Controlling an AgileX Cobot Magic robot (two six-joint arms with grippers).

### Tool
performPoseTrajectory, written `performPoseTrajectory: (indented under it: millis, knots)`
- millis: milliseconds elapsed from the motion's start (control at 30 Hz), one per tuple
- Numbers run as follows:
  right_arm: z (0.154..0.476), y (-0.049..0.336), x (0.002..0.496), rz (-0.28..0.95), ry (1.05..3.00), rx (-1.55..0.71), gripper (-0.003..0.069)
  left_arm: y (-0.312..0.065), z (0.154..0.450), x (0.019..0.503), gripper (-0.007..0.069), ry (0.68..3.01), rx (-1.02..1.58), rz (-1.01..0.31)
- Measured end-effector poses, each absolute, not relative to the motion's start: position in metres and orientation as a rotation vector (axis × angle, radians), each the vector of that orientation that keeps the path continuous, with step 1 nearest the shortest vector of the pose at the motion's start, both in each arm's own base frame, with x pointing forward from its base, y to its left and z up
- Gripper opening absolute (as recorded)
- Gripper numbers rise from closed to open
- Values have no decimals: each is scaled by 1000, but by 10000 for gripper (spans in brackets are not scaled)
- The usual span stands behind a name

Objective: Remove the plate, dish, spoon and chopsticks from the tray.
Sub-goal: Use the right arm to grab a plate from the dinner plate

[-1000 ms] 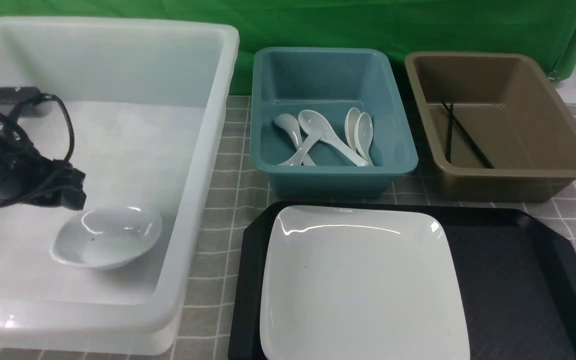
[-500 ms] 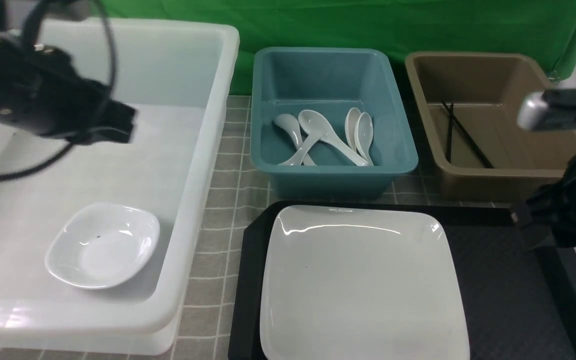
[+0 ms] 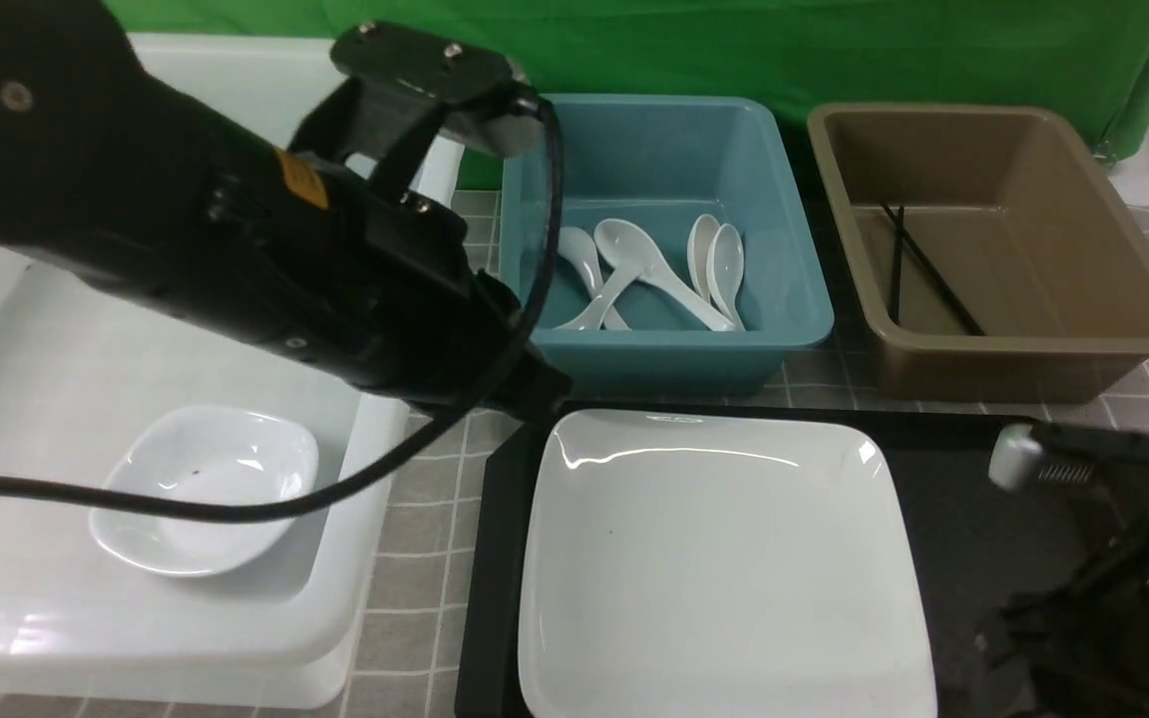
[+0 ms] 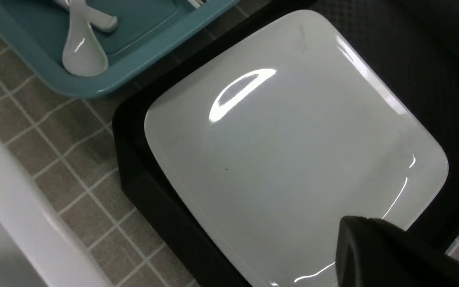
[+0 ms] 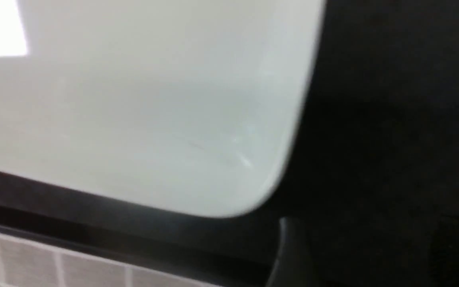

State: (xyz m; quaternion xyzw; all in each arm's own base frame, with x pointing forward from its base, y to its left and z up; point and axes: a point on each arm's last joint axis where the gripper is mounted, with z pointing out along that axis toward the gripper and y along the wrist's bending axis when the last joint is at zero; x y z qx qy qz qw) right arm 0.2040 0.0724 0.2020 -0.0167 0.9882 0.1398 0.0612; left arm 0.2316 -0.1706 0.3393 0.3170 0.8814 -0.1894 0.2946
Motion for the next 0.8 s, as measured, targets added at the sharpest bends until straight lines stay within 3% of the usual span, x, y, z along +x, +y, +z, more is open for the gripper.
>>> performPoseTrajectory:
  millis: [200,400,533,667,800]
  knots:
    - [183,80,213,494,2912,38,536,-173,334,235,-1,2365,849,-495]
    - [162,85,222,529,2962,112,517,-173,332,236,-1,2369,852,-490]
    - [153,90,226,586,2984,148,424,-173,332,236,-1,2370,853,-489]
    - [149,92,229,613,2984,161,227,-172,331,237,-1,2368,868,-457]
    - [151,92,229,628,2969,160,214,-170,331,237,-1,2376,855,-439]
